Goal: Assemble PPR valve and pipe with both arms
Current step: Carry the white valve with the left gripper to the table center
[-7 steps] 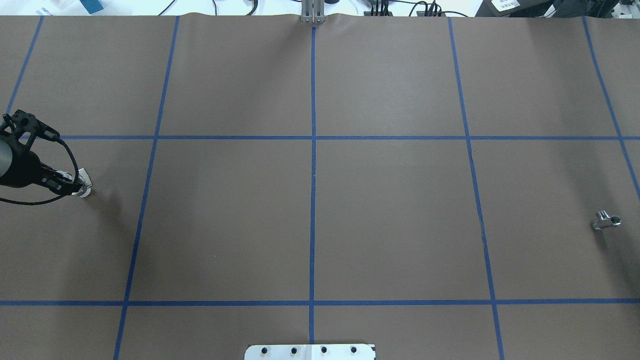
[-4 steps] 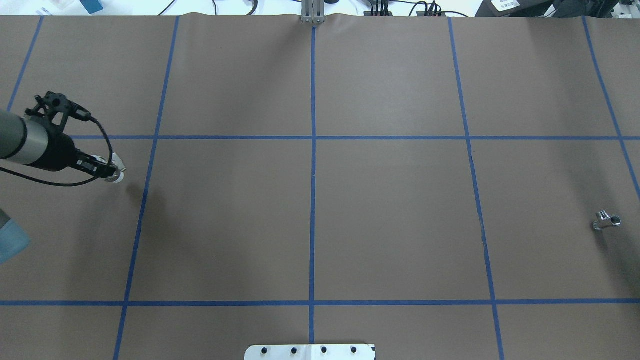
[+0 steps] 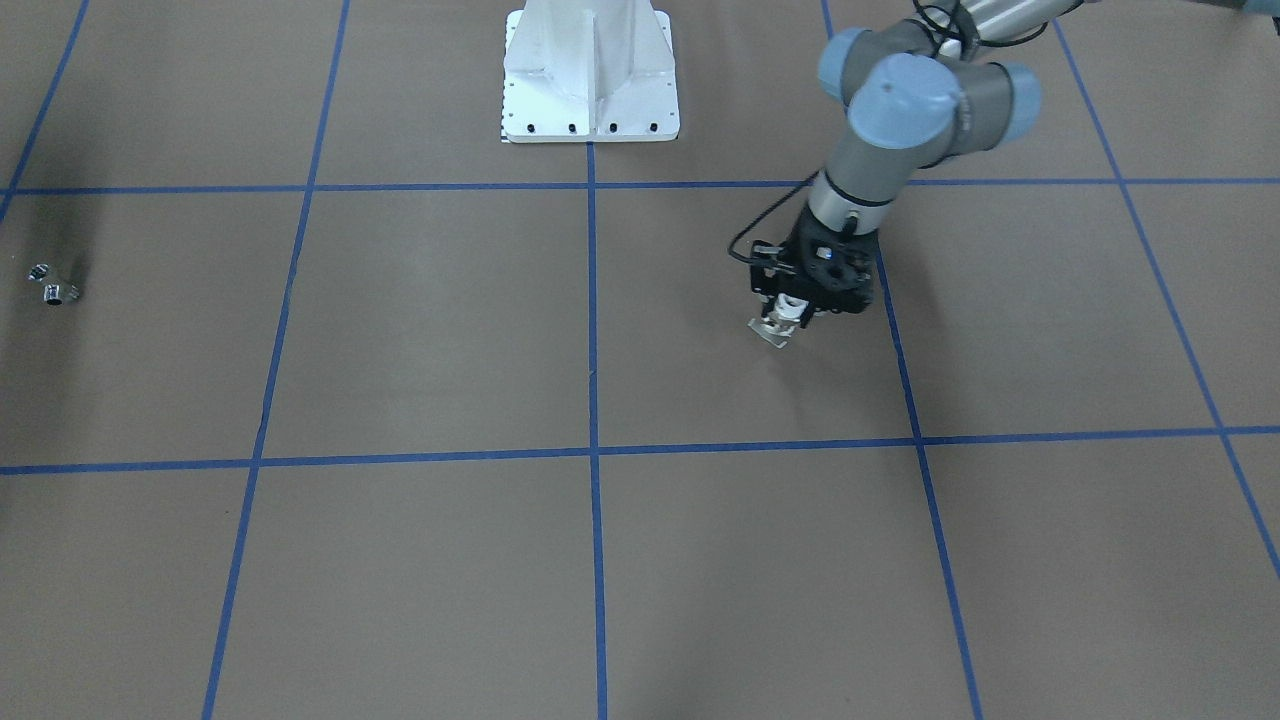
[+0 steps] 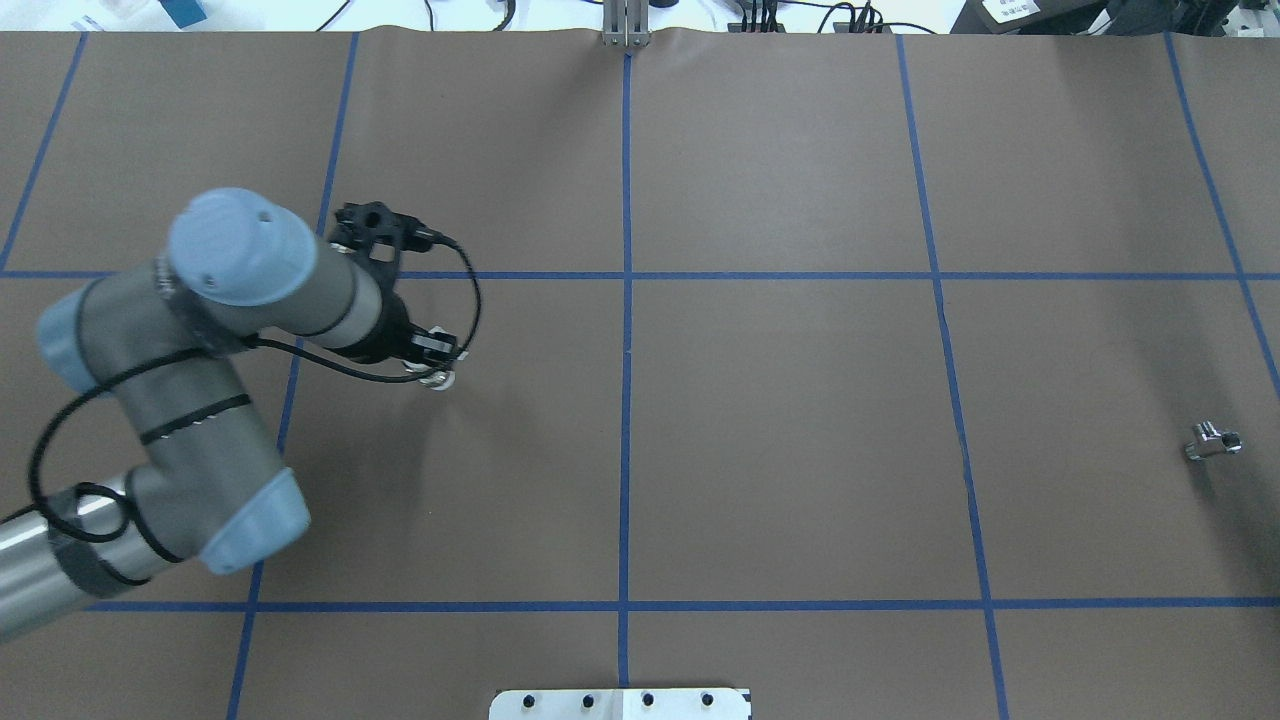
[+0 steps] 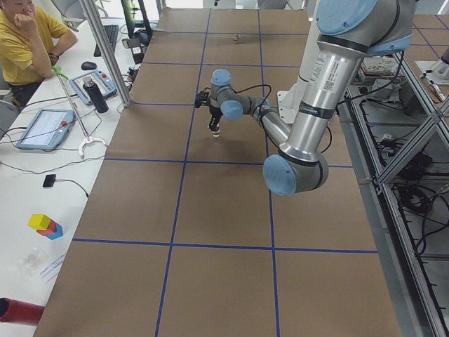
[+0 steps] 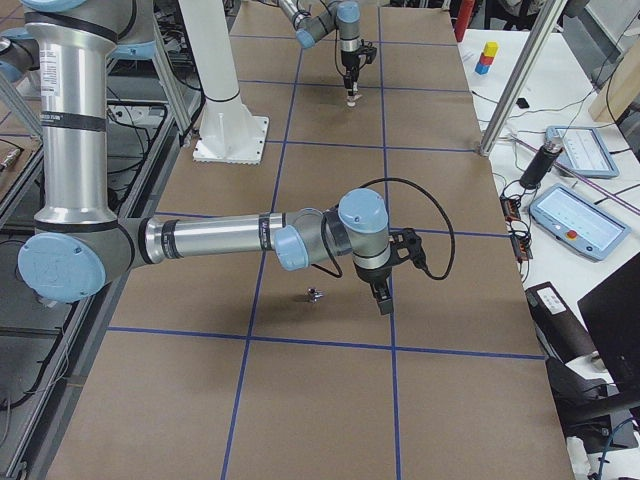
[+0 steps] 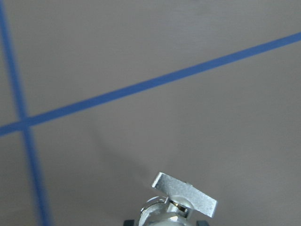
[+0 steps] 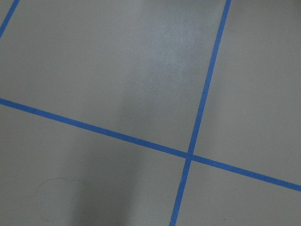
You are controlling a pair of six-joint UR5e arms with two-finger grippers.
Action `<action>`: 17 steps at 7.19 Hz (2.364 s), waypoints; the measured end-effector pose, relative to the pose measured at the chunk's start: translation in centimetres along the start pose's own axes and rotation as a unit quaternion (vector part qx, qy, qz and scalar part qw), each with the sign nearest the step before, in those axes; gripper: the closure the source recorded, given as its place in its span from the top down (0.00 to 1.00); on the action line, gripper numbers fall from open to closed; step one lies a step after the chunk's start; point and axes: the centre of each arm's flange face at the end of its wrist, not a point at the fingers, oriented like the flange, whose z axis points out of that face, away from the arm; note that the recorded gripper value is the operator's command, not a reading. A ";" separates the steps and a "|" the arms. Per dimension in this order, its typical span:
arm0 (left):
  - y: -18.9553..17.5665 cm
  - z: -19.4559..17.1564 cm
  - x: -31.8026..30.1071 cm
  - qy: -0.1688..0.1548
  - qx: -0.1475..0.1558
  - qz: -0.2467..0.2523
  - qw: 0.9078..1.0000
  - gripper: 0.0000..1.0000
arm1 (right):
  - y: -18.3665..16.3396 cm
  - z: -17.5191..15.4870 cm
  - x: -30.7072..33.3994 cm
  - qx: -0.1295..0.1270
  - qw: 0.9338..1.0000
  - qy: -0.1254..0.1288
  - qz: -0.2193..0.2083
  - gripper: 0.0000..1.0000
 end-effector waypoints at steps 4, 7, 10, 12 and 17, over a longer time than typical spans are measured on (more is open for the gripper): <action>-3.4 2.5 16.5 -0.010 -0.009 -0.057 0.998 0.07 | 0.1 0.2 0.1 -0.002 1.000 0.000 0.001 1.00; -4.2 3.0 18.0 -0.012 -0.010 -0.058 0.998 0.22 | 0.1 0.2 0.1 -0.002 1.000 0.000 0.001 1.00; -4.0 3.0 18.3 -0.011 -0.011 -0.058 0.998 0.40 | 0.0 0.3 0.1 -0.002 1.000 -0.001 0.002 1.00; -3.4 3.4 18.7 -0.010 -0.015 -0.054 0.998 0.69 | 0.0 0.3 0.1 -0.002 1.000 -0.001 0.002 1.00; -2.8 3.0 19.3 0.002 -0.004 -0.045 0.999 0.99 | 0.1 0.3 0.2 -0.003 1.000 -0.001 0.003 1.00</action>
